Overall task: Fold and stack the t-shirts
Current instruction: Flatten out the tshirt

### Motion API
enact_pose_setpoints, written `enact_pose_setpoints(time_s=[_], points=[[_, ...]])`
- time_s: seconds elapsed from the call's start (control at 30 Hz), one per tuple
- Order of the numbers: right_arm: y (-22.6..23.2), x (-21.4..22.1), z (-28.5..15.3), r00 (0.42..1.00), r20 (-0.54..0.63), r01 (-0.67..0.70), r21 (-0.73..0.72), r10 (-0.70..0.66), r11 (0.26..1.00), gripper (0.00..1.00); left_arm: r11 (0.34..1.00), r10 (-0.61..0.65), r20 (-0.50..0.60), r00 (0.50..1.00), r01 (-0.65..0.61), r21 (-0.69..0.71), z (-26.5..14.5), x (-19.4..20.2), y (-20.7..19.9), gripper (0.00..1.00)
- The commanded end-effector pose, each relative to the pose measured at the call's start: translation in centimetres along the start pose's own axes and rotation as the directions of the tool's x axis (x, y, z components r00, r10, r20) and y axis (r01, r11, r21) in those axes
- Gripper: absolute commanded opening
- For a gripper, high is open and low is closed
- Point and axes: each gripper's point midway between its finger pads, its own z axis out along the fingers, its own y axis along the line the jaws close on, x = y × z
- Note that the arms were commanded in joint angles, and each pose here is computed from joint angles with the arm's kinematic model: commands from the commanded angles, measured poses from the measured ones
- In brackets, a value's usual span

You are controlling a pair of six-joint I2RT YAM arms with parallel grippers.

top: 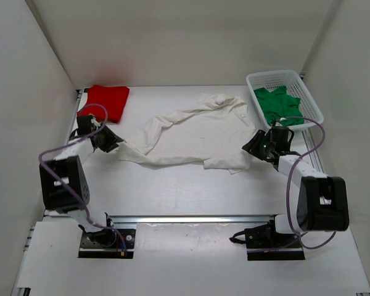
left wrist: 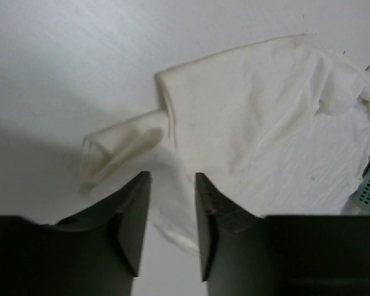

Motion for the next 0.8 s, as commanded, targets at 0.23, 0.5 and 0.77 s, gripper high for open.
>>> enact_pose_setpoints(time_s=[0.23, 0.5, 0.77], points=[[3.0, 1.0, -3.4, 0.992, 0.092, 0.095, -0.084, -0.087, 0.992, 0.34, 0.984, -0.157, 0.304, 0.94, 0.176, -0.036, -5.4, 4.0, 5.5, 0.36], [4.4, 3.7, -3.9, 0.991, 0.062, 0.129, -0.15, -0.121, 0.98, 0.34, 0.975, -0.177, 0.252, 0.951, 0.204, -0.087, -2.3, 4.0, 6.2, 0.38], [4.8, 5.4, -3.9, 0.989, 0.037, 0.147, -0.177, -0.142, 0.973, 0.35, 0.973, -0.184, 0.245, 0.952, 0.211, -0.088, -0.4, 3.9, 5.8, 0.4]])
